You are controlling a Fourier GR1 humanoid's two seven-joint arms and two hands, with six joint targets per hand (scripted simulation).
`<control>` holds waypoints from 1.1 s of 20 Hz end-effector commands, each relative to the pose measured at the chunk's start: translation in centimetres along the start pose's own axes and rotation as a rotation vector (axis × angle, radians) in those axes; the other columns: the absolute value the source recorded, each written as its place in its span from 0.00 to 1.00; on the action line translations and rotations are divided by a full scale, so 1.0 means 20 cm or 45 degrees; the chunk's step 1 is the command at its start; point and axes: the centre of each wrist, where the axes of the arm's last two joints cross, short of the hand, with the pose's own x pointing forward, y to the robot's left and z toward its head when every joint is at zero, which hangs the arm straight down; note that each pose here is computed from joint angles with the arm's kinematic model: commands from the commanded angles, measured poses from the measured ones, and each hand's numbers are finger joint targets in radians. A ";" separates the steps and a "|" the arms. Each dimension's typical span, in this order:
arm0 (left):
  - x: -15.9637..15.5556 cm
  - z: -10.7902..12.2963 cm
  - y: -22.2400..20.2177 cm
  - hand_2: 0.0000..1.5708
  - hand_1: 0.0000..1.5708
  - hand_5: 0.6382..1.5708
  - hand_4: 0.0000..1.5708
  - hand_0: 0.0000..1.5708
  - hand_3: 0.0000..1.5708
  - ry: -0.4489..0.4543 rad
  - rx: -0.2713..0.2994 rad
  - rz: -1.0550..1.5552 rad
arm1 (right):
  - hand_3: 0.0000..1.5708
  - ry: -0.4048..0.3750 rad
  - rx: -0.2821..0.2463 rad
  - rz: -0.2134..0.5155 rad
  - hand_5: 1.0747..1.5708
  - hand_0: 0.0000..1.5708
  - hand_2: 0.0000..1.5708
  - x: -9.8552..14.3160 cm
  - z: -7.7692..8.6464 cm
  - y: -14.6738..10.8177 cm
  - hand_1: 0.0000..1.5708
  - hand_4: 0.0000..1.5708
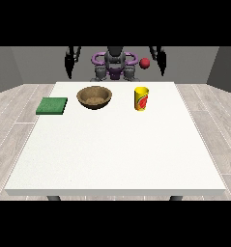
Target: Pick the cup and pour the ball into the bowl, then pick the bowl and place it on the pad
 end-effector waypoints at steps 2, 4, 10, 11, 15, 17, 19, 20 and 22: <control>0.09 0.00 0.05 0.00 0.00 0.95 0.00 0.00 0.00 -0.031 -0.002 -0.039 | 0.00 -0.032 -0.001 0.025 0.99 0.00 0.00 0.10 0.00 -0.03 0.00 0.00; 0.13 -0.01 0.06 0.00 0.00 0.95 0.00 0.00 0.00 -0.039 -0.012 -0.050 | 0.00 -0.028 -0.006 0.044 0.99 0.00 0.00 0.13 -0.01 -0.06 0.00 0.00; 0.17 0.13 -0.27 0.00 0.00 0.96 0.00 0.00 0.00 -0.083 -0.165 0.413 | 0.00 -0.059 -0.119 -0.162 0.99 0.00 0.00 0.03 0.05 -0.01 0.00 0.00; 0.19 0.16 -0.28 0.00 0.00 0.95 0.00 0.00 0.00 -0.107 -0.135 0.421 | 0.00 -0.065 -0.135 -0.139 0.99 0.00 0.00 0.03 0.07 -0.13 0.00 0.00; 0.29 0.17 -0.28 0.00 0.00 0.91 0.00 0.00 0.00 -0.278 -0.072 0.321 | 0.00 -0.181 -0.105 -0.171 0.99 0.00 0.00 0.10 0.05 -0.10 0.00 0.00; 0.29 0.13 -0.26 0.00 0.00 0.89 0.00 0.00 0.00 -0.269 -0.105 0.227 | 0.00 -0.182 -0.034 -0.176 0.99 0.00 0.00 0.10 0.05 0.04 0.00 0.00; 0.28 0.08 -0.24 0.00 0.00 0.86 0.00 0.00 0.00 -0.364 -0.136 0.209 | 0.00 -0.255 -0.074 -0.136 0.99 0.00 0.00 0.13 -0.06 -0.02 0.00 0.00; 0.39 -0.01 -0.15 0.00 0.00 0.82 0.00 0.00 0.00 -0.390 -0.099 0.205 | 0.00 -0.287 0.003 -0.187 0.98 0.00 0.00 0.14 -0.06 0.01 0.00 0.00; 0.40 -0.08 -0.16 0.00 0.00 0.79 0.00 0.00 0.00 -0.464 -0.082 0.180 | 0.00 -0.348 -0.022 -0.179 0.98 0.00 0.00 0.10 -0.11 -0.01 0.00 0.00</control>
